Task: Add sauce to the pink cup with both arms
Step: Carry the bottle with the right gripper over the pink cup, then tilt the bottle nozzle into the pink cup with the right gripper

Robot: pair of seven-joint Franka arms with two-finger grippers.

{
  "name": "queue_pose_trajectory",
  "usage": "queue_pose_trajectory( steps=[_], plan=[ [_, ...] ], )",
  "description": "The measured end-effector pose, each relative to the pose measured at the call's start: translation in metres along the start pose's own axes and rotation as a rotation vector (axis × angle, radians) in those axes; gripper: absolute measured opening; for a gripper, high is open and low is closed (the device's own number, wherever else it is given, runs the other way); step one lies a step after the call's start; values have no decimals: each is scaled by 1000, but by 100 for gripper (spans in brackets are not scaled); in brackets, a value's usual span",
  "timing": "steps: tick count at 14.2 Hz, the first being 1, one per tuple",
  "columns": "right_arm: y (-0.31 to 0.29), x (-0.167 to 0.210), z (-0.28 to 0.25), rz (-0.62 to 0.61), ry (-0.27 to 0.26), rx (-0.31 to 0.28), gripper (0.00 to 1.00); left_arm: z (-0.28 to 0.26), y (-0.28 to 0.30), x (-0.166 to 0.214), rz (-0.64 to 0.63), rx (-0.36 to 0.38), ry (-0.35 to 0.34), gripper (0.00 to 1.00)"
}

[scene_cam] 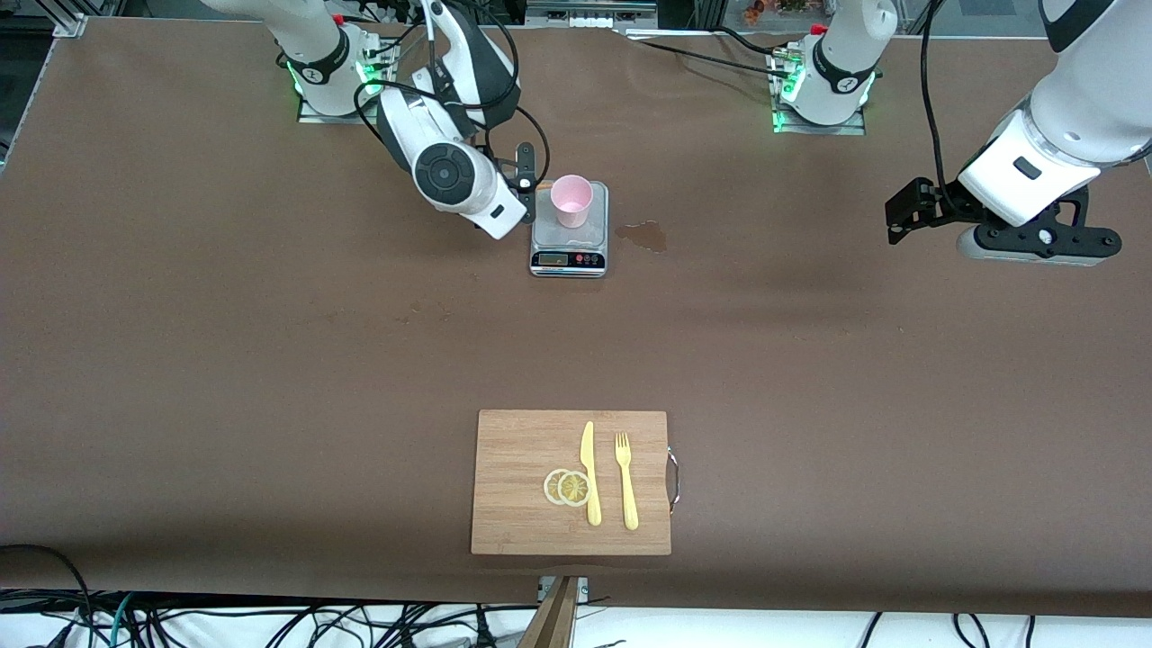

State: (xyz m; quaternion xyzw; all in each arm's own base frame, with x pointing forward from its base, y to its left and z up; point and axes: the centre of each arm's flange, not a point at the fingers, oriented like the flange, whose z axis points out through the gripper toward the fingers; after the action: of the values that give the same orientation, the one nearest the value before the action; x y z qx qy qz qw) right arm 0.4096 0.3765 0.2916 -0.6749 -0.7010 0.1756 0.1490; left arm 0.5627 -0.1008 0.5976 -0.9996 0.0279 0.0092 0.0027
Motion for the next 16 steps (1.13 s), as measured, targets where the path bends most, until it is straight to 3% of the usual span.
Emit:
queue_pose_trajectory(
  steps=[16],
  plan=[
    [-31,54,-1,86,-172,-132,22,0,0,0,0,0,0,100]
  ],
)
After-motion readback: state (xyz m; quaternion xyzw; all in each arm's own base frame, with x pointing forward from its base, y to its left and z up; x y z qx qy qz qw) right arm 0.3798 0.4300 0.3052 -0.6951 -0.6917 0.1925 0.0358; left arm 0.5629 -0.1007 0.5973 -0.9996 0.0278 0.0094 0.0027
